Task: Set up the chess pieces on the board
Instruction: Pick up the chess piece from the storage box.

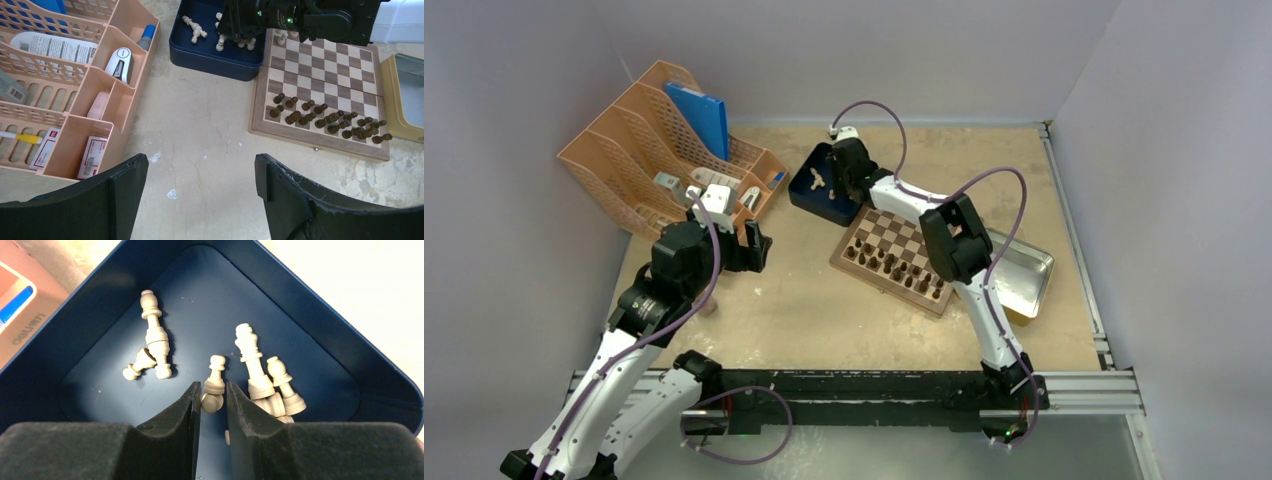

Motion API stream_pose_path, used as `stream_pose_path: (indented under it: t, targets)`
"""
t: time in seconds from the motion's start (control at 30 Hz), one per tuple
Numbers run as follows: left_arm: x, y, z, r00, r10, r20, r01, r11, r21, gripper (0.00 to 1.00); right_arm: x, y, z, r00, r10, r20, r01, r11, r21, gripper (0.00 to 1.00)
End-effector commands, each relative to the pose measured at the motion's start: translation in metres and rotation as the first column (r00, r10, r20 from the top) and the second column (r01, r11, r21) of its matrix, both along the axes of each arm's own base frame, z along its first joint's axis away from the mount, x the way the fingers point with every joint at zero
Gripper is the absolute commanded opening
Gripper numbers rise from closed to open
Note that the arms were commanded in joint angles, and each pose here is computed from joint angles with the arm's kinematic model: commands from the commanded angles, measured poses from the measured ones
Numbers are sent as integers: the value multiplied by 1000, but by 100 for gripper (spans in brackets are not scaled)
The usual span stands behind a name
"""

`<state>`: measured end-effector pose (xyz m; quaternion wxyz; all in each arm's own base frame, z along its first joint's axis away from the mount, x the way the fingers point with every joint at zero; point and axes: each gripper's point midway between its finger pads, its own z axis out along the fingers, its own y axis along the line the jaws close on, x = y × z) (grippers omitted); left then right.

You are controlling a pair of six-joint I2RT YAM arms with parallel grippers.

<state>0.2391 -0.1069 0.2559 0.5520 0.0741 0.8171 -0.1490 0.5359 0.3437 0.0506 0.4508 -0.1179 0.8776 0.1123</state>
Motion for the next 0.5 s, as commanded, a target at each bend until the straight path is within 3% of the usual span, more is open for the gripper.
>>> stream_pose_path:
  t: [0.0,0.47]
  targets:
    - [3,0,6,1000,3,30,-3,1000,-11,78,3,8,14,1000,10,28,-10,1000,8,27]
    - [3,1,6,999,12,29,-12,1000,-8,78,-4,3,48,998,4,56,-6,1000,28,13]
